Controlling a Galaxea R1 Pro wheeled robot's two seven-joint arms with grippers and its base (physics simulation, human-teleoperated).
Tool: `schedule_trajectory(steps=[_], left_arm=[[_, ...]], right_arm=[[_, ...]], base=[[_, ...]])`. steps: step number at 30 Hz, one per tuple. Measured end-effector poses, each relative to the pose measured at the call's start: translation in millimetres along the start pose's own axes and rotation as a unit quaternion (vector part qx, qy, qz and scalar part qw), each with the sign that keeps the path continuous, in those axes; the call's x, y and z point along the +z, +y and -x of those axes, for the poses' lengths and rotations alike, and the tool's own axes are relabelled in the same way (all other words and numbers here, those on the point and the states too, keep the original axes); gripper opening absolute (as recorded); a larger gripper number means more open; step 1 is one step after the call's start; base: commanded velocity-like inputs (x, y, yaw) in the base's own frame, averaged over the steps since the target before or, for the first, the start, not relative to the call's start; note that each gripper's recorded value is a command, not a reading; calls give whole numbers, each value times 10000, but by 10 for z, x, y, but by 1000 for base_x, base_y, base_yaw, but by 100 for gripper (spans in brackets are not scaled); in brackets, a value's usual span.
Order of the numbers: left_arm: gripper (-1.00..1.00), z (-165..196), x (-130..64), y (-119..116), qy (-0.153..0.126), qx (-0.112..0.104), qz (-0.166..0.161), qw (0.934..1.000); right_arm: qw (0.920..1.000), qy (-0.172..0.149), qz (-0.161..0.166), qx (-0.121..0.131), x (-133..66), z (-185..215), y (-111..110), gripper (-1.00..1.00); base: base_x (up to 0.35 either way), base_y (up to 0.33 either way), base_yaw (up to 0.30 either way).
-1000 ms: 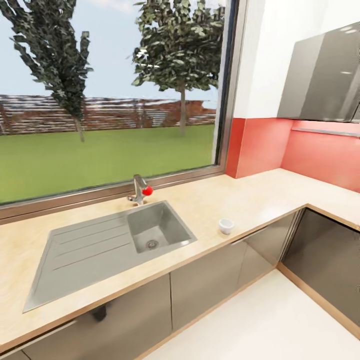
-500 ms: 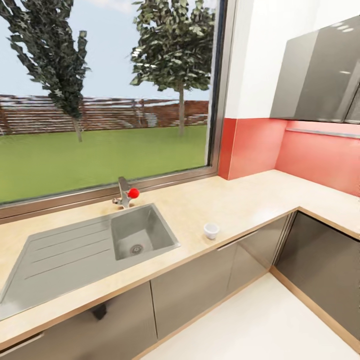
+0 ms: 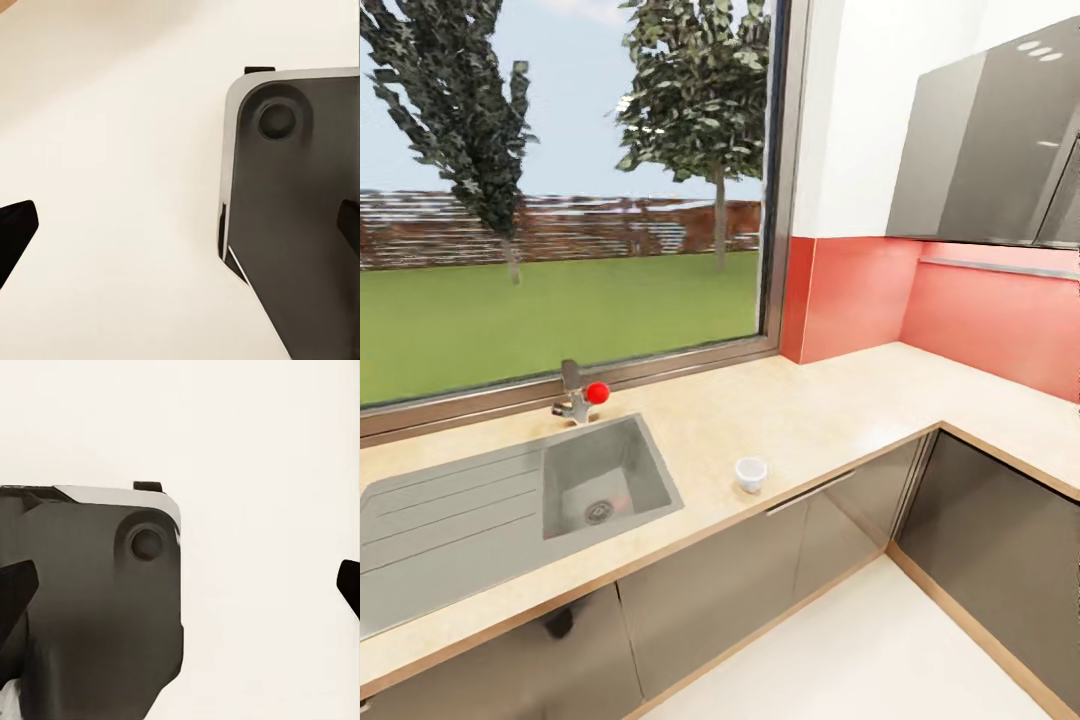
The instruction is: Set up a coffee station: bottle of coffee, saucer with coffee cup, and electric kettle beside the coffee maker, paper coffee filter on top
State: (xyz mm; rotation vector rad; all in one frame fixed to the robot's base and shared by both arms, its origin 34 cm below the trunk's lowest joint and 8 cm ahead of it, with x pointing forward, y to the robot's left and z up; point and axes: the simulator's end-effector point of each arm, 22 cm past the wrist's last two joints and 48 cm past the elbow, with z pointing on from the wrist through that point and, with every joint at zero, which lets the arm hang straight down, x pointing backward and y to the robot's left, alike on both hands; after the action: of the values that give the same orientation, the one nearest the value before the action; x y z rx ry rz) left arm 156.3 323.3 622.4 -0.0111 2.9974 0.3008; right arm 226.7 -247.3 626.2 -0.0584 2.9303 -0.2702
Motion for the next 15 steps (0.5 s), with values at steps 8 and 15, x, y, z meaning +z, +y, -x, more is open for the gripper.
schedule_trajectory(steps=[8, 15], left_arm=[[100, -10, 0, -3, 13, -1, -1, 10000], [100, -30, 0, -1, 42, 2, 6, 10000]], right_arm=[[10000, 13, 8, -1, -1, -9, 15, 100], [10000, 37, 1, -6, 2, -27, 9, 100]], base=[[107, -265, 125], [14, -271, 232]])
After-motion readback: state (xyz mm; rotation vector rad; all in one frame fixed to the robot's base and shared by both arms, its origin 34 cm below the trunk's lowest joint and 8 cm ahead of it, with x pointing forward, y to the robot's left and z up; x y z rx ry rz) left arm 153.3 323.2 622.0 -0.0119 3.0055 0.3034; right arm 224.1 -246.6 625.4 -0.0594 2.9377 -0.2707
